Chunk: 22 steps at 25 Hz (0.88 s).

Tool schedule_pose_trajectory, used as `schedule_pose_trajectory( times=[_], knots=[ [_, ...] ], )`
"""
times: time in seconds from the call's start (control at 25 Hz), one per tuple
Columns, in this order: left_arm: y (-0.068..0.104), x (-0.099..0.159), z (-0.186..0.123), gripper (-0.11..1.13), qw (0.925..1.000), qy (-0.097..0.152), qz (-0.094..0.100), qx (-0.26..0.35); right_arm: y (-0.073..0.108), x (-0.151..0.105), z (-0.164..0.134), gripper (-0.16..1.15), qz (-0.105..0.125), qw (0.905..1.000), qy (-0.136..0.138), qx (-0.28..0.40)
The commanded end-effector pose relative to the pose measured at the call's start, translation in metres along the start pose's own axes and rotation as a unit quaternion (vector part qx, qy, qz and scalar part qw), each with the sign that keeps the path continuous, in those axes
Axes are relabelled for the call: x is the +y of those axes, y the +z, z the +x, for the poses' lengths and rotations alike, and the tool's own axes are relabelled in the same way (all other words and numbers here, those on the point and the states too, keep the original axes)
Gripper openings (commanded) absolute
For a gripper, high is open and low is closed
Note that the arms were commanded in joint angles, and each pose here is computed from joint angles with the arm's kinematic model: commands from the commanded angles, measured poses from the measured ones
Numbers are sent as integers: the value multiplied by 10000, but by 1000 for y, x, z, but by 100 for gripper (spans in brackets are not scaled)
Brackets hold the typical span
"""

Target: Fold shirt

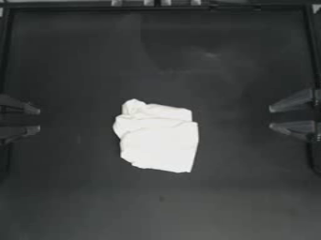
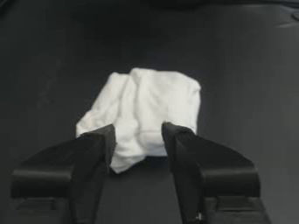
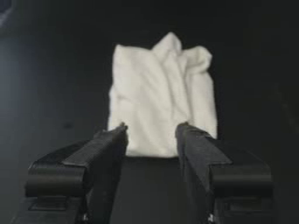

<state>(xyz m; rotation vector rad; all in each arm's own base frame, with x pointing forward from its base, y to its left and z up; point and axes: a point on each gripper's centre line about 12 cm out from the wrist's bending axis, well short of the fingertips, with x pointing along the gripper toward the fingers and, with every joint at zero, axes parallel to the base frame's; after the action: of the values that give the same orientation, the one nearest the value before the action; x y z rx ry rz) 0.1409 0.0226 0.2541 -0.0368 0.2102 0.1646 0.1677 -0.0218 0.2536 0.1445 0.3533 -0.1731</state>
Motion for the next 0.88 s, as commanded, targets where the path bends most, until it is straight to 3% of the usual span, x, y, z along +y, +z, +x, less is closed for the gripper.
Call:
schedule_pose_trajectory(
  times=[0.04,0.88],
  knots=[
    [2,2,1,78,10000,59,11,14,3,-1,-4,77,30,9999,-1,-107],
    [-19,6,-30,78,9986,212,-93,-466,-10,-7,-26,78,226,9988,-69,-421]
  ],
)
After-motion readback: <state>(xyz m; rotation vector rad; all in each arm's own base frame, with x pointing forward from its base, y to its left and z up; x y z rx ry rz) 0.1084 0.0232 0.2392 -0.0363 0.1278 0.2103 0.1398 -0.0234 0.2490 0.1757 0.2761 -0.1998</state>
